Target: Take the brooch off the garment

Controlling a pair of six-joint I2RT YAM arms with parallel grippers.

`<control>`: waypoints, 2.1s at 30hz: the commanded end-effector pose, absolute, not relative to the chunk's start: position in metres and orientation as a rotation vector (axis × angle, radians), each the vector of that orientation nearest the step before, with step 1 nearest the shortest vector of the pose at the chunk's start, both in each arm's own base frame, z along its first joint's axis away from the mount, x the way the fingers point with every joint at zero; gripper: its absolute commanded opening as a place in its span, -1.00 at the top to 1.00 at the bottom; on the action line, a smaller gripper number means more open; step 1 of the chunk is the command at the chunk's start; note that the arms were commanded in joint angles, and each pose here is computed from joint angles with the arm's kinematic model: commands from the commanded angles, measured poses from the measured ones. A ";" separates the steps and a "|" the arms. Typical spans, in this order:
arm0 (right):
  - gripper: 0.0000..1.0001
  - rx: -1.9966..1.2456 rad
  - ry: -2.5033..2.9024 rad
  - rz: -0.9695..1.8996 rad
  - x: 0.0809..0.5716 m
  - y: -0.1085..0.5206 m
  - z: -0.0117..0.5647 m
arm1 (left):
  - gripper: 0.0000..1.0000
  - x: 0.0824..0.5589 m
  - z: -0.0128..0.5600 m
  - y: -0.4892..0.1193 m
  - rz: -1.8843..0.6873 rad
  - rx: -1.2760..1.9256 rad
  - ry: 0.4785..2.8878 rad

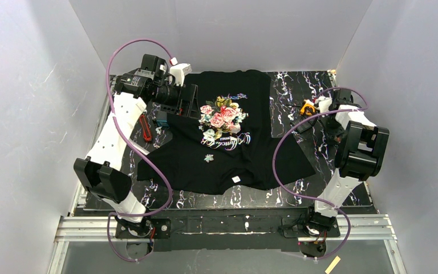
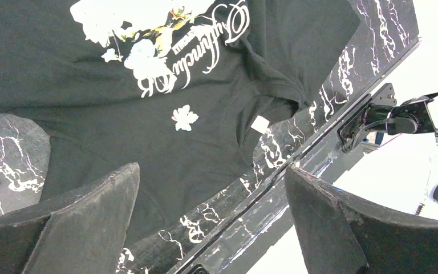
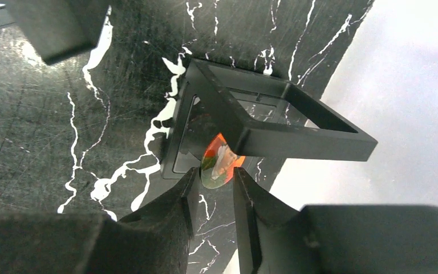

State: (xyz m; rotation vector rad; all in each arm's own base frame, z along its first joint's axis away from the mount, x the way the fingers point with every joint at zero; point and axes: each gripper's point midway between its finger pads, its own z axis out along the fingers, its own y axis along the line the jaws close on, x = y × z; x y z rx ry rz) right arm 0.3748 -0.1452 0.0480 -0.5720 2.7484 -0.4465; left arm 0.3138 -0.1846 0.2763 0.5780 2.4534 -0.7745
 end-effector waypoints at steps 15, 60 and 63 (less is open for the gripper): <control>-0.04 -0.635 2.621 -0.198 0.380 -0.085 0.104 | -0.97 0.287 0.265 -0.173 -0.752 0.687 2.373; -0.90 -0.975 2.508 0.986 0.279 0.165 0.142 | -0.03 0.256 0.077 -0.229 -0.379 1.515 2.259; -0.89 -0.972 2.506 0.993 0.278 0.164 0.143 | -0.01 0.260 0.073 -0.237 -0.382 1.522 2.257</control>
